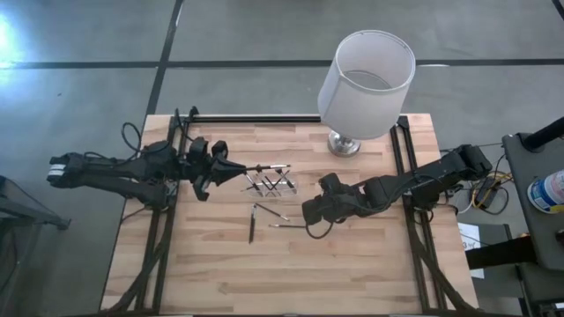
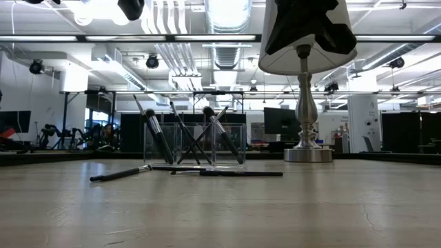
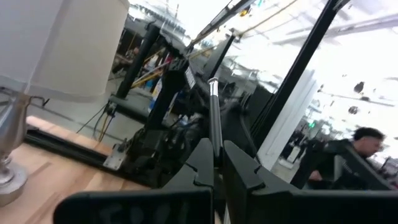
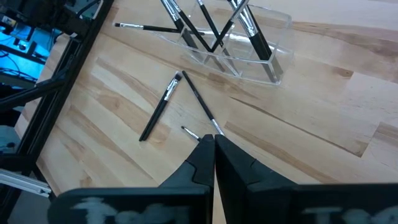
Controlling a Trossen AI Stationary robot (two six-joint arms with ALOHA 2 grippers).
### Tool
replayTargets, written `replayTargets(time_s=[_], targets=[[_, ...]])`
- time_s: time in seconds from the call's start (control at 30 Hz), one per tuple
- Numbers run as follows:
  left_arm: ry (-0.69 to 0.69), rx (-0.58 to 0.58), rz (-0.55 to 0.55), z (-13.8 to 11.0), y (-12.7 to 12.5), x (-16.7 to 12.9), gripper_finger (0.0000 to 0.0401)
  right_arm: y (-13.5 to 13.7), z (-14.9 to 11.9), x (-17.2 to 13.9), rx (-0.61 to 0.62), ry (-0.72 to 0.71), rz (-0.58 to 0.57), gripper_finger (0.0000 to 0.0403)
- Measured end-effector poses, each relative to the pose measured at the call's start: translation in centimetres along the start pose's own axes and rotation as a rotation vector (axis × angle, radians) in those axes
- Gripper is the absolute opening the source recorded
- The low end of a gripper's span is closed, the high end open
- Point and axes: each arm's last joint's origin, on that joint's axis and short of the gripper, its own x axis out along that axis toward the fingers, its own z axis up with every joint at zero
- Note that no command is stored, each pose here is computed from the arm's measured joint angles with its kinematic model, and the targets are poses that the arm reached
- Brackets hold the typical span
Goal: Put items in baskets/containers
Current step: Put the foundation brush into the transparent organizer
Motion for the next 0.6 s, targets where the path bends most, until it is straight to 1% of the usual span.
replayTargets(time_s=[0.13,0.27,0.33,0.37,0.43,0.47,0.5,0.53,0.6], targets=[[0.058,0.014,0.029,-0.6,0.3,0.0,0.0007,0.0,0.0,0.0,0.000,-0.002,0.000,0.0009],[0.050,0.017,0.019,-0.5,0.3,0.1,0.0007,-0.1,0.2,0.1,-0.054,-0.065,-0.017,0.0009],[0.032,0.019,0.010,-0.3,0.2,0.1,0.0007,0.0,0.4,0.1,-0.035,-0.079,-0.005,0.0009],[0.016,0.022,0.002,-0.2,0.1,0.1,0.0007,0.1,0.6,0.1,-0.016,-0.122,-0.007,0.0009],[-0.023,0.029,-0.017,0.2,0.0,0.1,0.0007,0.0,1.2,0.2,0.028,-0.269,-0.032,0.0009],[-0.047,0.034,-0.026,0.4,-0.1,0.1,0.0007,0.2,1.6,0.2,0.086,-0.331,-0.016,0.0009],[-0.070,0.039,-0.033,0.7,-0.2,0.0,0.0007,0.5,2.0,0.2,0.158,-0.363,0.018,0.0009],[-0.092,0.043,-0.035,0.9,-0.2,0.0,0.0007,0.8,2.4,-0.1,0.190,-0.393,0.052,0.0009],[-0.129,0.047,-0.027,1.3,-0.2,-0.1,0.0007,1.7,3.1,-0.8,0.161,-0.483,0.104,0.0009]])
